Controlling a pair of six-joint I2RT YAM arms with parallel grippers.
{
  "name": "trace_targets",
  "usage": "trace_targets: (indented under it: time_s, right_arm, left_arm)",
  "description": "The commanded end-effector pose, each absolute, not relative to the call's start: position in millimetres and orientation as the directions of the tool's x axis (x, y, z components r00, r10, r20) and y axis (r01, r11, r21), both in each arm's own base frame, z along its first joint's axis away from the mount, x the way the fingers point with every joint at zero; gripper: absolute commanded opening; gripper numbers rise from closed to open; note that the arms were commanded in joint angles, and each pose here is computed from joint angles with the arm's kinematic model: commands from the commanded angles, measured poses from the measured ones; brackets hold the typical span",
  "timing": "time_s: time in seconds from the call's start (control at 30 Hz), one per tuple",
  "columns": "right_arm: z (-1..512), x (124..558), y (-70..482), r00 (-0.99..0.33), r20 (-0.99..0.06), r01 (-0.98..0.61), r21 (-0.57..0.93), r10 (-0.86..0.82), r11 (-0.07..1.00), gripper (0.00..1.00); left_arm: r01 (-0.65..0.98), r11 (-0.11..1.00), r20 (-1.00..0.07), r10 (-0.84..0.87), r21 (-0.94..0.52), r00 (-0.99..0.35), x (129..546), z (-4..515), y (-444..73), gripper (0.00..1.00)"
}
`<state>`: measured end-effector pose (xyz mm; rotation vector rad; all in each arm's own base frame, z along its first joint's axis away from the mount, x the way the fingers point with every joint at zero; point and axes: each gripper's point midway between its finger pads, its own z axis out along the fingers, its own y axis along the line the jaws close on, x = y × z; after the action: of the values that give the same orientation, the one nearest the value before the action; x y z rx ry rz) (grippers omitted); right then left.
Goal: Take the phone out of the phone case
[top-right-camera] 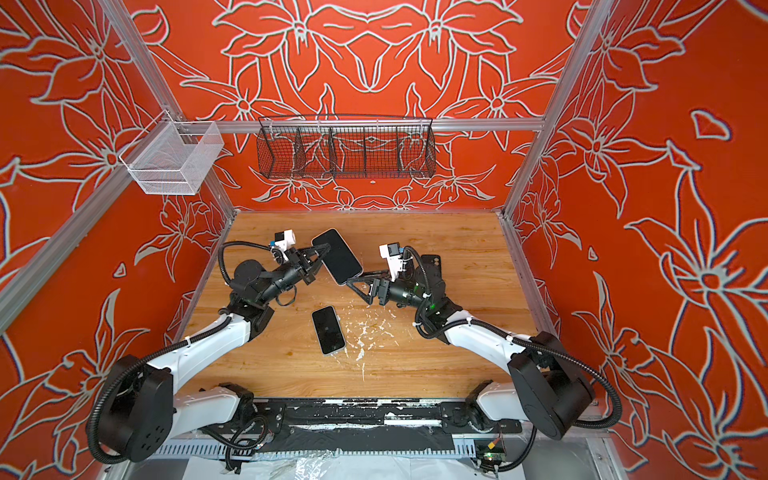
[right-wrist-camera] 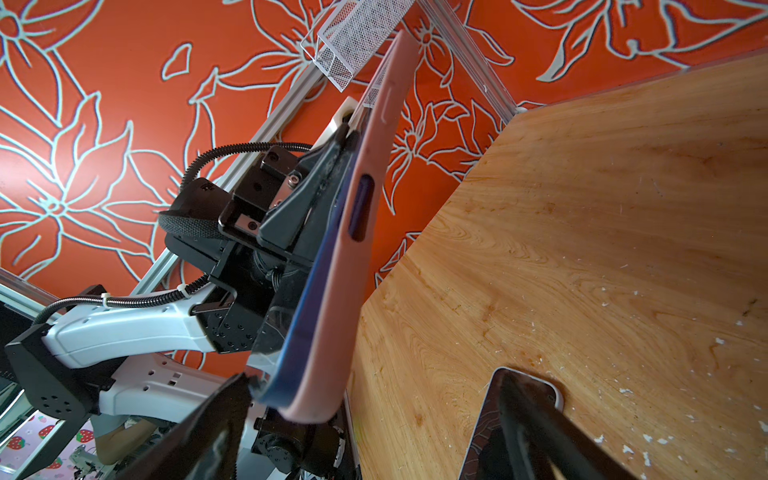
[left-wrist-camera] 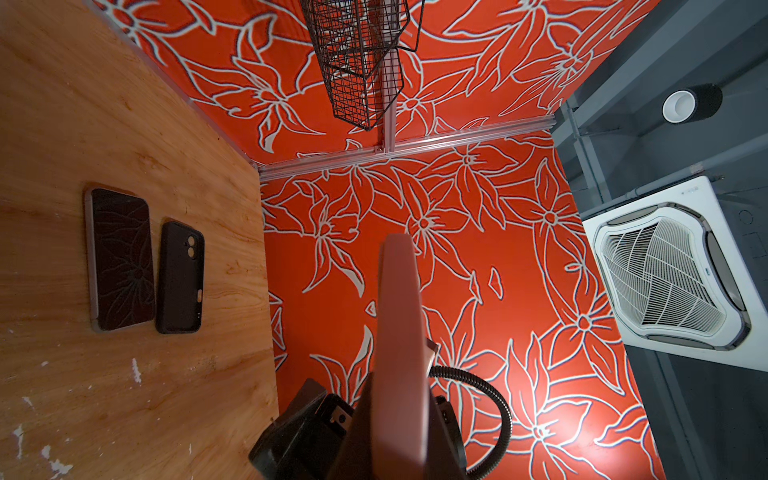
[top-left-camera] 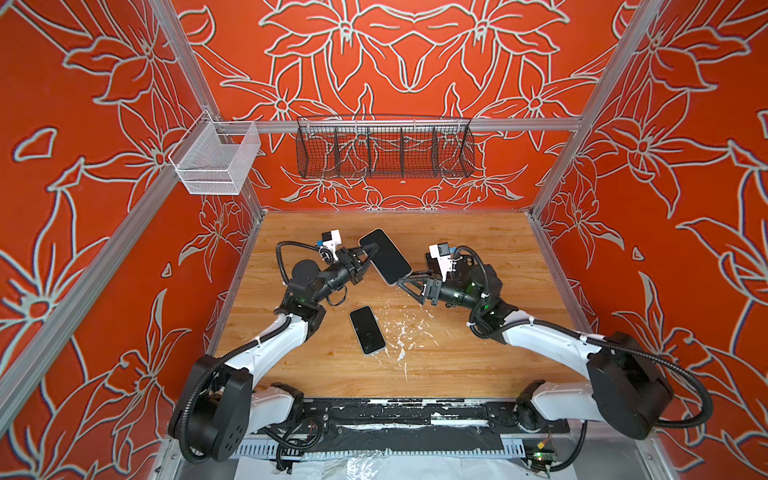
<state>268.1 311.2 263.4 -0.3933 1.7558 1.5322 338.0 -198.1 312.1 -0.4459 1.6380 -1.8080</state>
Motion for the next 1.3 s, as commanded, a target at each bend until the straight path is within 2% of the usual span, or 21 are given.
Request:
trace_targets:
  time_s: [0.0,0.37,0.57,0.83,1.0,1.27]
  right_arm:
    - [243.6,270.6,308.4,-0.662,-0.711,-0.651,0.703,0.237,0.288,0.95]
    - [237.3,270.2,302.8,-0.634,-0.737,-0.663,0.674,0.234,0.326,0.95]
    - [225.6,272.9,293.8,-0.615,-0.75,-0.648,0.657,0.245,0.385,0.95]
    - [224.5,272.2,293.9,-0.612,-0.753,-0.653,0.654,0.243,0.383,0.95]
    - [234.6,263.9,296.8,-0.596,-0.773,-0.695,0.632,0.217,0.342,0.95]
    - [275.6,230.0,307.6,-0.567,-0.813,-0.8,0.582,0.133,0.146,0.95]
  left_arm:
    - [0.391,-0.108,-0.237,-0.64,-0.914,-0.731,314.9,378.1,-201.8,0.0]
    - [0.394,-0.129,-0.229,-0.637,-0.91,-0.736,313.9,384.3,-203.8,0.0]
    - [0.393,-0.166,-0.21,-0.629,-0.904,-0.749,311.6,389.9,-206.5,0.0]
    - [0.401,-0.153,-0.228,-0.622,-0.903,-0.749,306.9,393.2,-210.1,0.0]
    - [0.397,-0.138,-0.231,-0.624,-0.907,-0.746,308.2,388.9,-210.3,0.0]
    - [0.399,-0.105,-0.252,-0.624,-0.911,-0.74,311.0,384.3,-211.8,0.0]
